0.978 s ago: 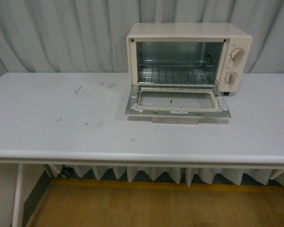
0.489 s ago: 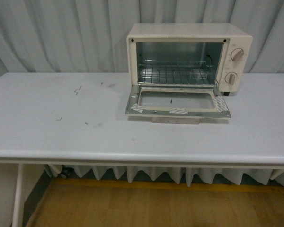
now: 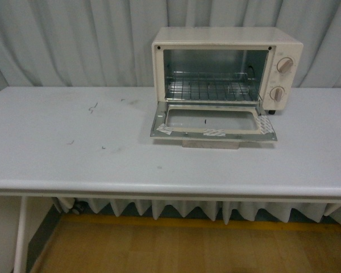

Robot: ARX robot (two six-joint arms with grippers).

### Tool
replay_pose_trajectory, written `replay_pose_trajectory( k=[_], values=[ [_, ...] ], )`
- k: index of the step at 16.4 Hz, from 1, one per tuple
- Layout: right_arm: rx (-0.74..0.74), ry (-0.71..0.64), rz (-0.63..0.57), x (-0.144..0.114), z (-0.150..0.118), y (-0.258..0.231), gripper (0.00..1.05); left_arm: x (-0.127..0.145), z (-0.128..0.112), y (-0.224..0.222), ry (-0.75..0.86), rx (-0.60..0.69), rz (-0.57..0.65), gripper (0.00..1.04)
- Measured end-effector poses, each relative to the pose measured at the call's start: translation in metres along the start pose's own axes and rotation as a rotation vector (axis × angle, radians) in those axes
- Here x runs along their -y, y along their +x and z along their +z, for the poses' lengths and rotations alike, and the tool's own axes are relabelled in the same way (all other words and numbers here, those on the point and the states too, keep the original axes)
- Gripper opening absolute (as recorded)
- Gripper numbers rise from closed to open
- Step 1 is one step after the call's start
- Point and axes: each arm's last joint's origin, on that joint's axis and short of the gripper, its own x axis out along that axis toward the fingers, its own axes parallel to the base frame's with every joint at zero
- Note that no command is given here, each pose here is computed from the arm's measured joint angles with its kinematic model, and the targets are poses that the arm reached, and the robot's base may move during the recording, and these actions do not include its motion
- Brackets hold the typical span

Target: Open oven

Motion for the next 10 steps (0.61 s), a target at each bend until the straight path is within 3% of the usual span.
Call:
replay_pose_trajectory(
  k=[10],
  values=[
    [0.000,0.000,0.001,0.0000,0.0000,0.0000,0.98,0.0000,-0.0001,0.0000,0.001,-0.001,0.001,0.98]
  ],
)
